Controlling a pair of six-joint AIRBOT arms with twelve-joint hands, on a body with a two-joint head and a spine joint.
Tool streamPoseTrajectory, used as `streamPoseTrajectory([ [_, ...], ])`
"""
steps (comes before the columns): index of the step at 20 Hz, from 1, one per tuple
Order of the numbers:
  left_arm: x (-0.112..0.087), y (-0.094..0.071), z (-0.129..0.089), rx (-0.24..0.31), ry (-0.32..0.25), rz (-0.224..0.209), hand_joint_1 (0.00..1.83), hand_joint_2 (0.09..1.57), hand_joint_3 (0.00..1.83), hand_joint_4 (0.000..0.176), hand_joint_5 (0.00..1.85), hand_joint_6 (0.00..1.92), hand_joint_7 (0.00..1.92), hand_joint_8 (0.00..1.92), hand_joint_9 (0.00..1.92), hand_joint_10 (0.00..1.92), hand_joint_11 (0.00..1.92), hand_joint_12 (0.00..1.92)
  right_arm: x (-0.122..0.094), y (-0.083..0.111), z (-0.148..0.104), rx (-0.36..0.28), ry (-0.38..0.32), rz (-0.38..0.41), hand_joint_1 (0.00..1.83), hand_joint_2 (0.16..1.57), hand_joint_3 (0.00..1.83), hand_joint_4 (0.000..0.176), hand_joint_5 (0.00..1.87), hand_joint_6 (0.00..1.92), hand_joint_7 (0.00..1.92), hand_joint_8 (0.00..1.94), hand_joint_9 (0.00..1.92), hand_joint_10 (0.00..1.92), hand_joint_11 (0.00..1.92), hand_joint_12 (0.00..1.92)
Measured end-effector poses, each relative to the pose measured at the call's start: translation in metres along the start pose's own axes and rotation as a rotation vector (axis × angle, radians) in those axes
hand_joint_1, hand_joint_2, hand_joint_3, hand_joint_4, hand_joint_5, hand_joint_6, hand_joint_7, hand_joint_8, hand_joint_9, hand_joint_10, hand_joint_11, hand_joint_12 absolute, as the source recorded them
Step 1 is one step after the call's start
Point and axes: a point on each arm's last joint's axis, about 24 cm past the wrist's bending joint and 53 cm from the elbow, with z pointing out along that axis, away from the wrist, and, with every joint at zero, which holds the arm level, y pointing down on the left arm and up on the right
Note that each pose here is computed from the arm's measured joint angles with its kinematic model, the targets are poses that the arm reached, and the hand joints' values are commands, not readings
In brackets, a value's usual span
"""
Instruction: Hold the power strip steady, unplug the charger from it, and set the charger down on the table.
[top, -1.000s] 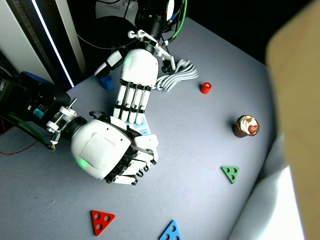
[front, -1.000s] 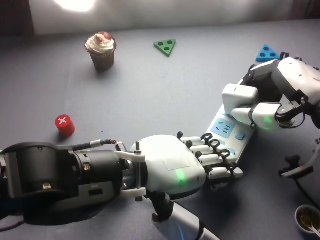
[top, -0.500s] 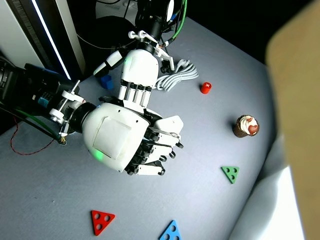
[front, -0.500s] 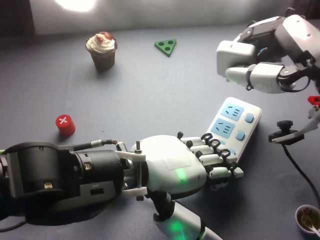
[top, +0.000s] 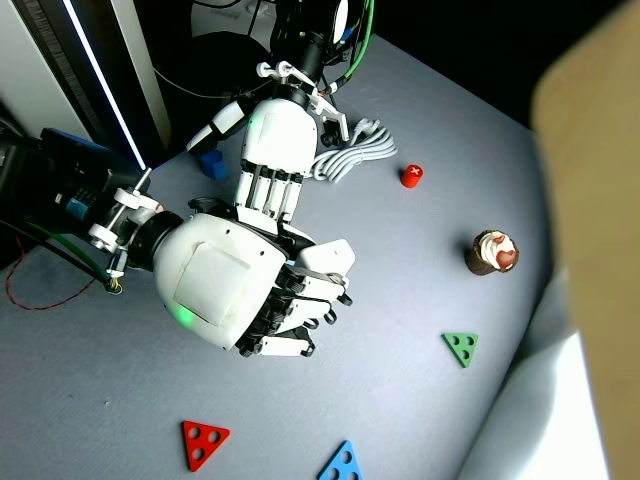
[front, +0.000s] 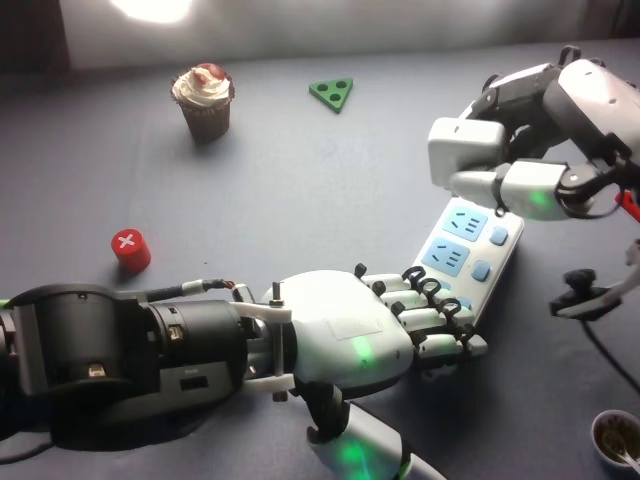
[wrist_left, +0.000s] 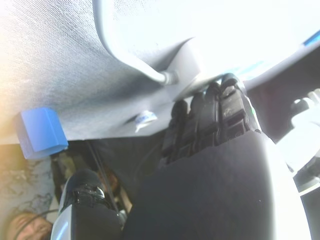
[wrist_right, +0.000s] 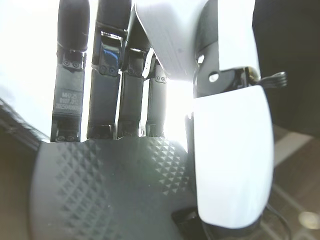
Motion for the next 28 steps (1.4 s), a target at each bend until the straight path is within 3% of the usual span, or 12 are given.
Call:
streamPoseTrajectory([
  [2,0.000,0.000,0.000,0.000,-0.001,0.000,0.00,0.97,0.00,0.000,0.05,0.00,0.05,0.00,0.03,0.00,0.03,0.01,-0.014,0.005,-0.005,-0.019,-0.002,-0.045,1.26,1.06,0.00,0.000,1.05,0.75,1.18,0.78,1.26,0.25,0.76,1.23],
  [6,-0.003,0.001,-0.001,-0.010,0.001,0.002,0.00,0.96,0.00,0.000,0.05,0.00,0.06,0.00,0.05,0.00,0.04,0.01,-0.042,-0.007,-0.021,0.018,-0.020,-0.127,1.27,1.06,0.00,0.000,1.04,0.74,1.18,0.80,1.26,0.25,0.78,1.24],
  [10,-0.006,0.001,-0.001,-0.013,-0.001,0.002,0.00,0.97,0.00,0.000,0.04,0.00,0.05,0.00,0.04,0.00,0.04,0.01,-0.052,-0.001,-0.033,-0.001,0.008,-0.225,1.26,1.07,0.00,0.000,1.03,0.75,1.15,0.86,1.24,0.25,0.77,1.23],
  [15,-0.009,0.001,-0.001,-0.018,-0.003,0.004,0.00,0.97,0.00,0.000,0.04,0.00,0.05,0.00,0.04,0.00,0.05,0.01,-0.075,-0.012,-0.042,0.043,-0.001,-0.306,1.26,1.08,0.00,0.000,1.01,0.79,1.13,0.90,1.22,0.25,0.76,1.24],
  [18,-0.011,0.001,-0.002,-0.023,-0.002,0.007,0.00,0.97,0.00,0.000,0.04,0.00,0.05,0.00,0.04,0.00,0.05,0.01,-0.068,-0.018,-0.050,0.032,0.060,-0.427,1.26,1.08,0.00,0.000,1.01,0.78,1.10,0.94,1.21,0.26,0.76,1.24],
  [25,-0.013,0.001,-0.002,-0.026,-0.002,0.008,0.00,0.96,0.00,0.000,0.05,0.00,0.05,0.00,0.04,0.00,0.04,0.01,-0.073,-0.026,-0.058,0.031,0.101,-0.551,1.25,1.08,0.00,0.000,1.04,0.76,1.11,0.91,1.18,0.33,0.72,1.27],
  [28,-0.013,0.001,-0.001,-0.027,-0.003,0.008,0.00,0.97,0.00,0.000,0.05,0.00,0.05,0.00,0.04,0.00,0.04,0.01,-0.062,-0.027,-0.061,0.005,0.153,-0.617,1.26,1.06,0.00,0.000,1.09,0.69,1.14,0.85,1.16,0.37,0.71,1.28],
])
